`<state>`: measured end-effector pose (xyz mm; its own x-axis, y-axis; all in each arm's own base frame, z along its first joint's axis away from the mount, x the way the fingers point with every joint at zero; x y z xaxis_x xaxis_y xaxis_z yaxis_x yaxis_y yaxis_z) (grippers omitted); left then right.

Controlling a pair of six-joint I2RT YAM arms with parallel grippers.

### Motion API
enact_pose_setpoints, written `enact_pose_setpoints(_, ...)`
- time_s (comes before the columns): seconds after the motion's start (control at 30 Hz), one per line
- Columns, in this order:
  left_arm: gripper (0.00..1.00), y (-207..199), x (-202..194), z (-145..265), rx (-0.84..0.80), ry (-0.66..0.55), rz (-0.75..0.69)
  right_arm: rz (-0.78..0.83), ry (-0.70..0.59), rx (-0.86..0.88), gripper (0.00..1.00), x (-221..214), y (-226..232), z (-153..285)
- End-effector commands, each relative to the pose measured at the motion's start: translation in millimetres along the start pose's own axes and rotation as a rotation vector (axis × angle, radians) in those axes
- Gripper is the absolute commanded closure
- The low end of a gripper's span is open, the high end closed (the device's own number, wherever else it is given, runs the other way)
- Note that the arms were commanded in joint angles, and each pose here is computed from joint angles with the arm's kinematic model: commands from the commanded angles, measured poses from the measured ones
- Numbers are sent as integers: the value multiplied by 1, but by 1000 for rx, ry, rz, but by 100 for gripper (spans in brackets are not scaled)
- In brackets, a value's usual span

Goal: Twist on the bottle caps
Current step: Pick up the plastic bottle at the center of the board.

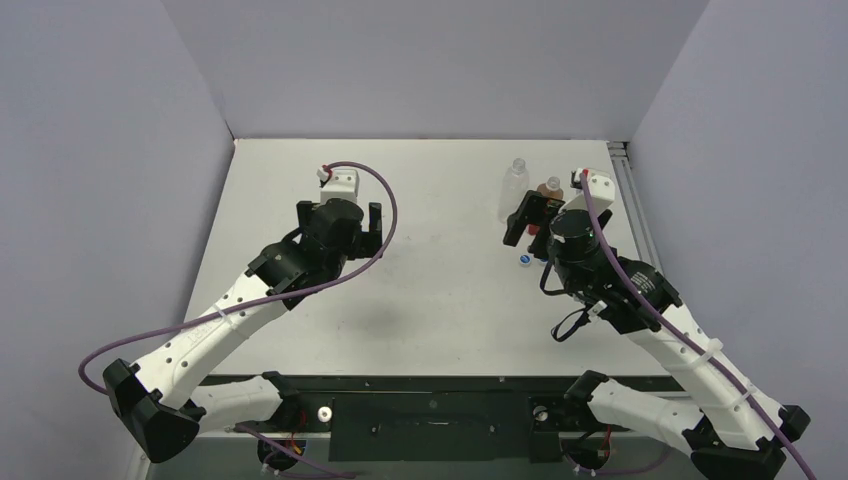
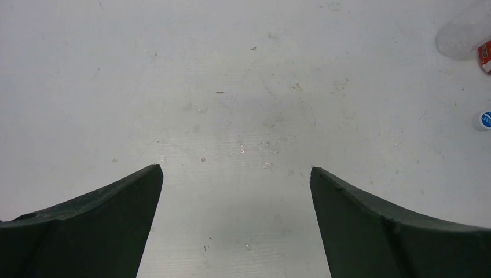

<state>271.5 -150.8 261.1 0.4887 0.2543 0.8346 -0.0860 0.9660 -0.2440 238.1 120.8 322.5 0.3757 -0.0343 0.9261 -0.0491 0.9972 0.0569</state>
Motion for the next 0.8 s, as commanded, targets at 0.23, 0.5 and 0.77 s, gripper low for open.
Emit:
enact_pose_setpoints(0.23, 3, -1, 10, 5, -49, -32, -2, 20, -16, -112, 1, 13, -21, 8)
enact_pose_setpoints(0.5, 3, -6, 12, 10, -115, -39, -12, 47, 21, -228, 1, 9, -46, 9)
enact_pose_setpoints(0.77, 3, -8, 13, 13, -149, -39, -27, 13, 81, -366, 2, 10, -92, 5)
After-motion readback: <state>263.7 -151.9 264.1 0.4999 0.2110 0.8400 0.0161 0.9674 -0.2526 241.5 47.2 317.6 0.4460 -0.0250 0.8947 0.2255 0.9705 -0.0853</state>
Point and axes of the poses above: each gripper's point midway between its finger pads, its own z axis back along the fingers, its own y axis along the line the jaws close on, x = y × z, the point moved 2 cm from there along z, back along the fingers, and after that the axes turned 14 degrees about z, right-handed, at the moved point
